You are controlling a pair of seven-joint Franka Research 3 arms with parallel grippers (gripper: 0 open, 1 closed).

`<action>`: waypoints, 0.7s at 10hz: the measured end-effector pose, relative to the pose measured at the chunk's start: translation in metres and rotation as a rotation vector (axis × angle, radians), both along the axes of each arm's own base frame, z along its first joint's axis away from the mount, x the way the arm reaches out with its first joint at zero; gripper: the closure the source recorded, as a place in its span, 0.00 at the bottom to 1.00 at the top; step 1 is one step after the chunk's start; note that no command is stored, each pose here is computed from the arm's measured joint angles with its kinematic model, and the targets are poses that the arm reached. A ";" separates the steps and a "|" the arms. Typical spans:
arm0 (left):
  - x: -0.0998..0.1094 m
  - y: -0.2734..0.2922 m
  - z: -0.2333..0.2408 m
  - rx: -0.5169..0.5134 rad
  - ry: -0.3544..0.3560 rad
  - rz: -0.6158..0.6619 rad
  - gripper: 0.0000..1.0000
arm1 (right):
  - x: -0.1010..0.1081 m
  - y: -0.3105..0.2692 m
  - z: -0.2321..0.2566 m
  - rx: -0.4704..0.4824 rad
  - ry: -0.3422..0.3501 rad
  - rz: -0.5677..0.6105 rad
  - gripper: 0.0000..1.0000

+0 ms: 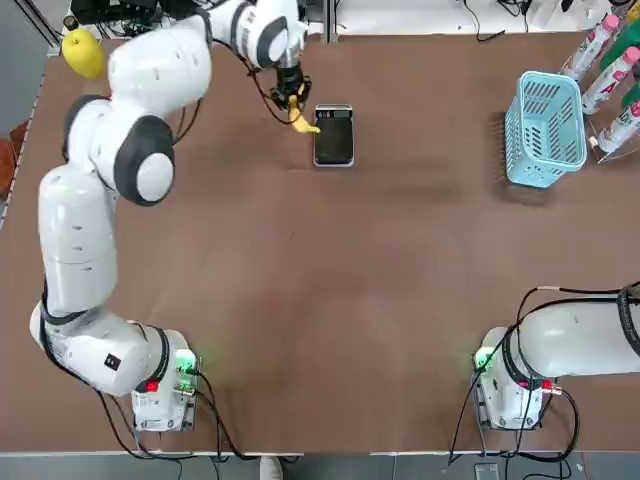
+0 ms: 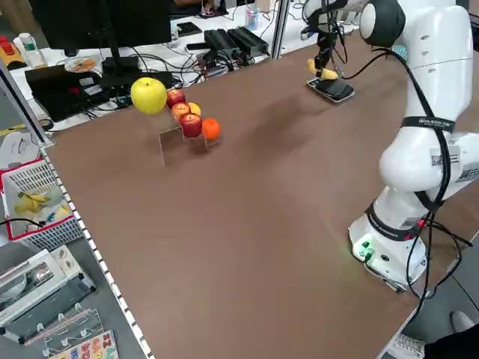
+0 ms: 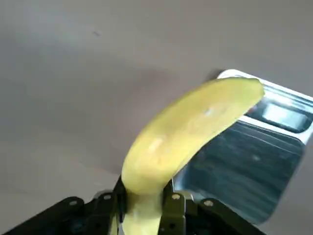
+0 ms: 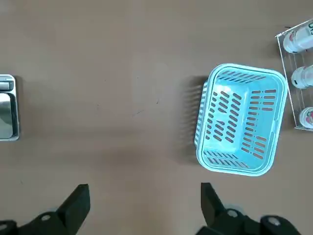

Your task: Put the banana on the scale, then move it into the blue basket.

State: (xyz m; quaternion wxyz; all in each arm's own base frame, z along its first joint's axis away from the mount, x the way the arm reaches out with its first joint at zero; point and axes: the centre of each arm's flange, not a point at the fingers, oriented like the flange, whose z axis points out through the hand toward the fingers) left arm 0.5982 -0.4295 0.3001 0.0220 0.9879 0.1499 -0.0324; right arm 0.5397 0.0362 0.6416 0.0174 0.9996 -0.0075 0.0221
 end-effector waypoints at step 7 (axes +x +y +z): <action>-0.023 -0.076 -0.058 -0.100 -0.043 0.057 0.69 | 0.001 -0.002 0.001 0.001 -0.009 -0.003 0.00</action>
